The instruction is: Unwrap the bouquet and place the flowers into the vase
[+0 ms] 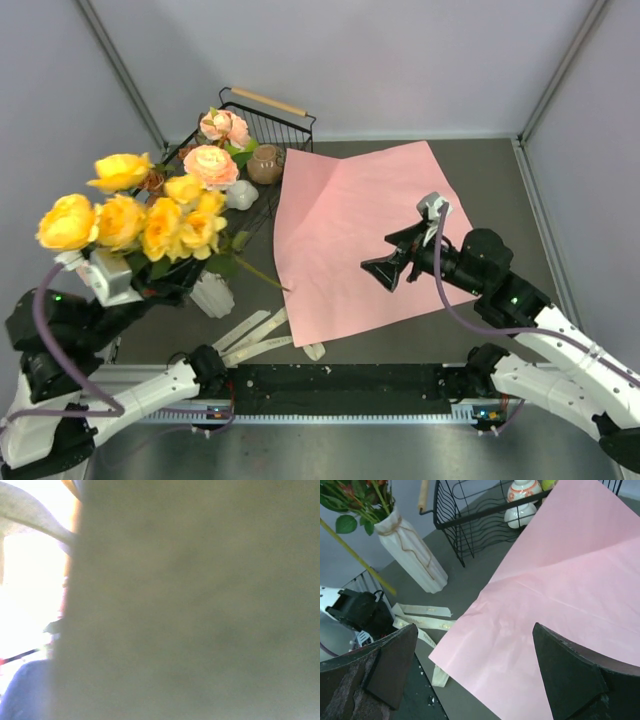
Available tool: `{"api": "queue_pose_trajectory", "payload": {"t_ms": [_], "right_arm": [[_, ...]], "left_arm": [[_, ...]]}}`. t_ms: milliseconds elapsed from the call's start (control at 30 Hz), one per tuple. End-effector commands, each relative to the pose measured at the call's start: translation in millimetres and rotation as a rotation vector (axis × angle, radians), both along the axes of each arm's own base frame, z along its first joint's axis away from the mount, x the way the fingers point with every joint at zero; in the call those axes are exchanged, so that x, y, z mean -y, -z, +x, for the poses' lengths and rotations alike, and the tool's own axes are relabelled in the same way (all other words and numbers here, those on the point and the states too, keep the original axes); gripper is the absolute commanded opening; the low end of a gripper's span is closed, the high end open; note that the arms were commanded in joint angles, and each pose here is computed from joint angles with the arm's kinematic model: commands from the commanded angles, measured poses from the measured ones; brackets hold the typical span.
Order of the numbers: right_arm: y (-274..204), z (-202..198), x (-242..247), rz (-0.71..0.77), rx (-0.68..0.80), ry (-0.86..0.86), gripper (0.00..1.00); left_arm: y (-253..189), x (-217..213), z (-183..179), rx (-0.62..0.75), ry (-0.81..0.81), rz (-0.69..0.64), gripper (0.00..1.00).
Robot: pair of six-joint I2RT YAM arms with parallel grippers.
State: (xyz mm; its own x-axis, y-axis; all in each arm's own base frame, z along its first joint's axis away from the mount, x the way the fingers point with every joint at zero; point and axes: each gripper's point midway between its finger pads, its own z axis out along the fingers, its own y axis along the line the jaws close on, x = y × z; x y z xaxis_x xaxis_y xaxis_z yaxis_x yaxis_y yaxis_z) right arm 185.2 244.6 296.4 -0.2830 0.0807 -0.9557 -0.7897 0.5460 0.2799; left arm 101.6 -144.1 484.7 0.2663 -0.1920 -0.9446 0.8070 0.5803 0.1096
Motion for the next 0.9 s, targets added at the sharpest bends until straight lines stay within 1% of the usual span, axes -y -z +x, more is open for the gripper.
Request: {"api": "queue_pose_trajectory", "payload": {"t_ms": [0, 33, 100, 167, 333, 500, 700, 867], "right_arm": [[6.0, 7.5, -0.6, -0.019, -0.008, 0.034, 0.99], [7.2, 8.5, -1.8, -0.022, -0.014, 0.032, 0.99], [5.4, 9.4, -3.4, -0.021, -0.014, 0.029, 0.99], [3.9, 9.3, -4.7, -0.02, -0.014, 0.025, 0.99], [2.8, 7.6, -5.6, -0.021, -0.01, 0.012, 0.99], [5.1, 4.9, -4.8, -0.022, -0.01, 0.003, 0.99], [4.0, 3.8, -5.6, -0.019, -0.01, -0.003, 0.99], [3.3, 4.3, -5.5, -0.02, -0.007, -0.002, 0.99]], "left_arm": [[-1.4, -57.6, 11.5, 0.062, -0.249, 0.107, 0.0], [-12.7, -71.8, 5.5, 0.083, -0.272, 0.086, 0.0], [-14.6, -86.1, 3.0, 0.1, -0.31, 0.109, 0.0], [-23.4, -101.0, -1.5, 0.124, -0.344, 0.1, 0.0], [-25.3, -113.8, -2.4, 0.218, -0.393, 0.217, 0.0], [-27.7, -107.6, -2.1, 0.289, -0.38, 0.281, 0.0], [-27.0, -96.9, 8.4, 0.302, -0.381, 0.383, 0.0], [-39.7, -93.1, 5.2, 0.32, -0.358, 0.37, 0.0]]}}
